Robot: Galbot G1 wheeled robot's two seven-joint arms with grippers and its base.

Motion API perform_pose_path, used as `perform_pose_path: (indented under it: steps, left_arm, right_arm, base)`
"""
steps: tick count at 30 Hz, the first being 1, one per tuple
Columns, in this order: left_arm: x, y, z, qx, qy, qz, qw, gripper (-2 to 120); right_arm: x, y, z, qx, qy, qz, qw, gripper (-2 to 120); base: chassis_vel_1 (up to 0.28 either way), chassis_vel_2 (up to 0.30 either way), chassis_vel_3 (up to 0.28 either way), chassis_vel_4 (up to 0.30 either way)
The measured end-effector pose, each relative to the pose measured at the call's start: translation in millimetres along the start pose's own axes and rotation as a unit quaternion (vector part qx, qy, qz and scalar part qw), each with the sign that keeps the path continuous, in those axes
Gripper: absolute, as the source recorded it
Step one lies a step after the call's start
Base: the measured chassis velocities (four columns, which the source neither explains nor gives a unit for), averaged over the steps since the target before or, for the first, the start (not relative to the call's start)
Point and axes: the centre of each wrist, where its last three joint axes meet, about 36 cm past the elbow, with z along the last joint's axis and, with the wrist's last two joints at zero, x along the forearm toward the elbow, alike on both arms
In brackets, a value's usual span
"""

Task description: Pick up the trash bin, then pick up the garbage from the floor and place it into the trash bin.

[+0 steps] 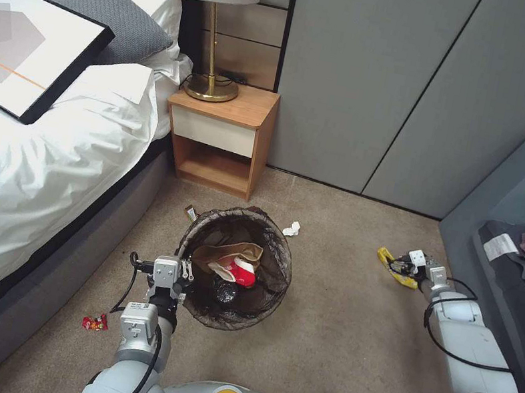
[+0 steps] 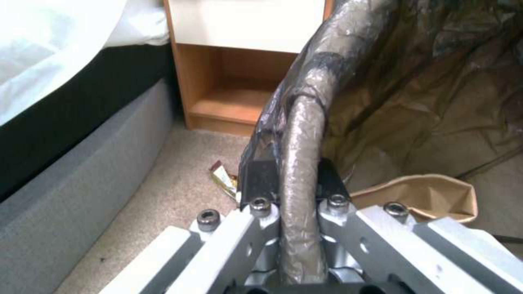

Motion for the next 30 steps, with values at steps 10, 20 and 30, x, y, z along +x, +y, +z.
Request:
perform_pose_path:
  steps: [10, 20, 30]
  left_arm:
    - [0, 0.0, 0.0, 0.000, 0.000, 0.000, 1.0000, 0]
    - [0, 0.0, 0.0, 0.000, 0.000, 0.000, 1.0000, 0]
    - [0, 0.0, 0.0, 0.000, 0.000, 0.000, 1.0000, 0]
  right_arm:
    - [-17, 14, 8, -0.082, 0.065, 0.041, 0.994, 100]
    - [-28, 20, 17, -0.127, 0.094, 0.057, 0.986, 100]
    - [-38, 22, 11, -0.191, 0.102, 0.070, 0.974, 100]
  base:
    - [0.000, 0.000, 0.000, 0.000]
    - [0.000, 0.000, 0.000, 0.000]
    - [0.000, 0.000, 0.000, 0.000]
